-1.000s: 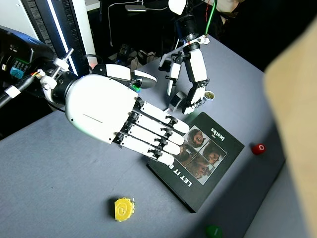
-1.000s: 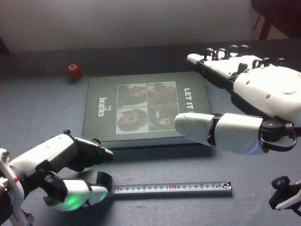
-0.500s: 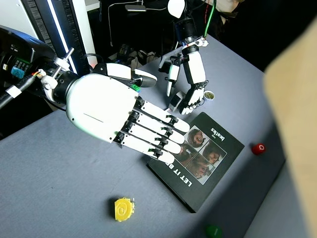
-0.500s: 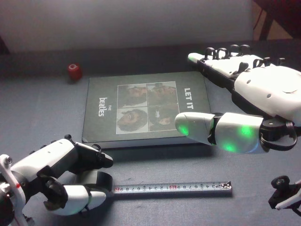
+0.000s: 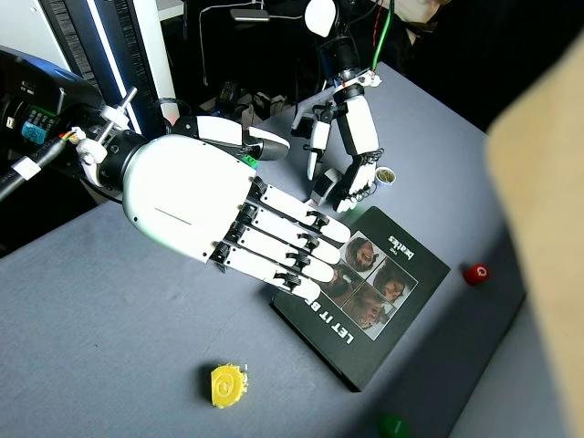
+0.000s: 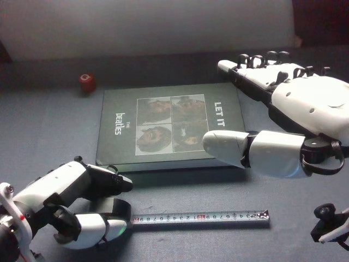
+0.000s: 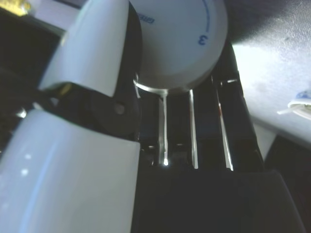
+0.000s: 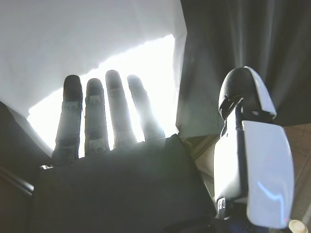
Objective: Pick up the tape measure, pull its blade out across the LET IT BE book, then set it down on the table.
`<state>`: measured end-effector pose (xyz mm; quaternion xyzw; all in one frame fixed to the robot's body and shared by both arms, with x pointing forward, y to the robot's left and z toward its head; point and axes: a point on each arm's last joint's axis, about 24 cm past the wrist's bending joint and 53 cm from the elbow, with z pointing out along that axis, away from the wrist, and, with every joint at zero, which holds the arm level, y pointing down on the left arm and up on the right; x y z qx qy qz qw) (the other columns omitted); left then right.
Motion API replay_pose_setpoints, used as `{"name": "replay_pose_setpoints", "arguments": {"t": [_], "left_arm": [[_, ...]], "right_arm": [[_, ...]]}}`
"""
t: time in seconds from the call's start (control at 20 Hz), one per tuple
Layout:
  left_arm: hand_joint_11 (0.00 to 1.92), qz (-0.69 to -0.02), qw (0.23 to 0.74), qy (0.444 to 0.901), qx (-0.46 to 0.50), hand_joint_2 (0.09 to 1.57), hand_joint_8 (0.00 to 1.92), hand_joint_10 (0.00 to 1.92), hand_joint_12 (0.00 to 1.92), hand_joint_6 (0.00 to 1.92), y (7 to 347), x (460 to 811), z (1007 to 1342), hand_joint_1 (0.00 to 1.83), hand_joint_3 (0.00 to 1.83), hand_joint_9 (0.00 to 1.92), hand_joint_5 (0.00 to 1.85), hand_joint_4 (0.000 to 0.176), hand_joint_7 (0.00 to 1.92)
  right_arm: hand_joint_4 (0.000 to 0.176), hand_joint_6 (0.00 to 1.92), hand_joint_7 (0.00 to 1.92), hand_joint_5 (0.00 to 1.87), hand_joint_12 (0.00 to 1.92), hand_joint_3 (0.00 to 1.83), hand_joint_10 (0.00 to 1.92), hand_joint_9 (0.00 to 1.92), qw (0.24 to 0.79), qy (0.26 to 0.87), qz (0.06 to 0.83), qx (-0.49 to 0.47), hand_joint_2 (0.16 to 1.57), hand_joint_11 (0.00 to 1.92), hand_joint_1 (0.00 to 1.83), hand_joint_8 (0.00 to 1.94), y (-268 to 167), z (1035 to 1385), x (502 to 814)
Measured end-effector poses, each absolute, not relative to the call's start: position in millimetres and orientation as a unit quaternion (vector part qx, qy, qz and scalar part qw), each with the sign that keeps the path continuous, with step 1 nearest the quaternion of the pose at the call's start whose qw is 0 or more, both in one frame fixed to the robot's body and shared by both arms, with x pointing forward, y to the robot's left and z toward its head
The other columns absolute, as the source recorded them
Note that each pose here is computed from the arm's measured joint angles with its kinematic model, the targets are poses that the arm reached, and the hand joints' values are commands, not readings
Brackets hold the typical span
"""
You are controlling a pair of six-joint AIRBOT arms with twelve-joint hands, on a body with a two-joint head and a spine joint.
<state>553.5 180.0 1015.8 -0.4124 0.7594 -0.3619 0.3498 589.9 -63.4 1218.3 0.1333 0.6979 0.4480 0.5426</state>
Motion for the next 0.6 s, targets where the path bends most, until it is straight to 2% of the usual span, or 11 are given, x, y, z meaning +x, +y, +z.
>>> {"name": "replay_pose_setpoints", "arguments": {"t": [0.6], "left_arm": [[0.43, -0.369, 0.34, 0.745, -0.439, 1.05, 0.0, 0.0, 0.58, 0.01, 183.9, 551.8, 1012.8, 1.23, 0.0, 0.61, 0.74, 0.0, 0.68]], "right_arm": [[0.0, 0.0, 0.1, 0.03, 0.21, 0.0, 0.0, 0.01, 0.544, 0.696, 0.449, 0.134, 1.08, 0.0, 0.07, 0.0, -63.4, 1219.4, 590.0]]}}
